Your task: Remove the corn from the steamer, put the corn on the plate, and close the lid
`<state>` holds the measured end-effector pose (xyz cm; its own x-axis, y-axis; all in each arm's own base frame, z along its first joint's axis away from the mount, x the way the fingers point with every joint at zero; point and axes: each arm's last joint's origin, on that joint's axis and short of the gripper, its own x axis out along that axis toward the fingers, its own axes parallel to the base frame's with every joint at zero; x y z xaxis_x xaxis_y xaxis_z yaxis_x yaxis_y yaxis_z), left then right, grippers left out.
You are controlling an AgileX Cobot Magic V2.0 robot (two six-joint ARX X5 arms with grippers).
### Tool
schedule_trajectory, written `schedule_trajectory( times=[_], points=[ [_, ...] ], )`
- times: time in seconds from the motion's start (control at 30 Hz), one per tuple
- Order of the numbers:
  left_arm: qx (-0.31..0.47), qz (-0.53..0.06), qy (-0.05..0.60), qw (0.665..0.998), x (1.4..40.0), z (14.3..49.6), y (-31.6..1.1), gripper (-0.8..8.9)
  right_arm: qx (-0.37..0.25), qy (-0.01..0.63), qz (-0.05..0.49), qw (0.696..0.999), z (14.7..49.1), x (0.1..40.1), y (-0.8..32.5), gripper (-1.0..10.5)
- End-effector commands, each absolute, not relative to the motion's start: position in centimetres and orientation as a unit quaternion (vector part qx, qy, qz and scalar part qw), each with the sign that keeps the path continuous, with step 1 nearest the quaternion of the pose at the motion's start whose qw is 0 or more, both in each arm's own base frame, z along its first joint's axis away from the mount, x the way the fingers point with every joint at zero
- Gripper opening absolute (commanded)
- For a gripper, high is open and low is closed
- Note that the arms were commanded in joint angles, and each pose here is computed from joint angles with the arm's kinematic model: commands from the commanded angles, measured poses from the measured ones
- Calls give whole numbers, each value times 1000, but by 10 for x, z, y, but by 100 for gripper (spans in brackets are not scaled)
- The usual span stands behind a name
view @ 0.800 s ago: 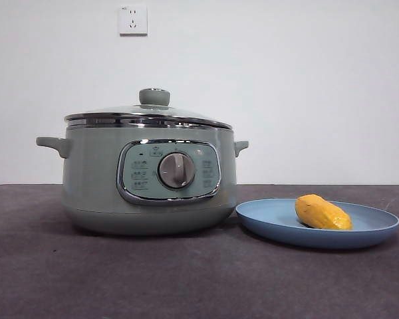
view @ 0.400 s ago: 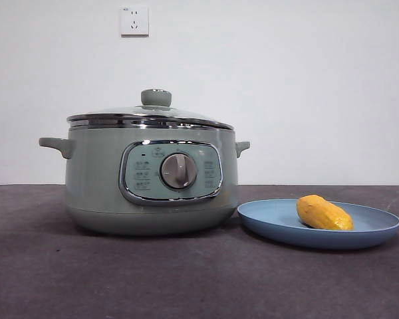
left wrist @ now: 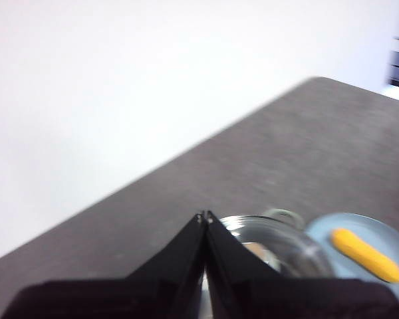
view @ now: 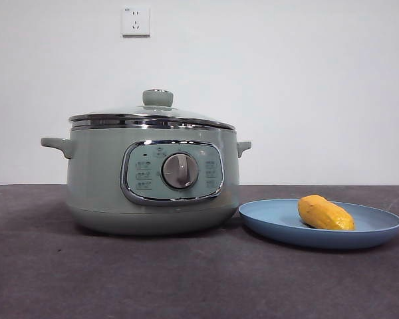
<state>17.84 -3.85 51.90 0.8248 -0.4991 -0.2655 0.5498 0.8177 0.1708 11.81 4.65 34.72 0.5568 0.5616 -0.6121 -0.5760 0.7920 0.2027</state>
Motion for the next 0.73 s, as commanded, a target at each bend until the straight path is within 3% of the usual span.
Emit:
schedule_trajectory(
  times=[0.03,0.23,0.53,0.73],
  points=[
    [128,-247,85,957,166,514,-27,-4,-13,344,323,882,345,118,47,1],
    [134,-190,44,972,142,464,-10,-4,-13,344,322,882,345,119,47,1],
    [127,-150,41,980,120,325,-2,-4,-13,344,322,882,345,119,47,1],
    [92,-80,72,990,111,243,2,-4,-13,344,322,882,345,119,47,1]
  ],
)
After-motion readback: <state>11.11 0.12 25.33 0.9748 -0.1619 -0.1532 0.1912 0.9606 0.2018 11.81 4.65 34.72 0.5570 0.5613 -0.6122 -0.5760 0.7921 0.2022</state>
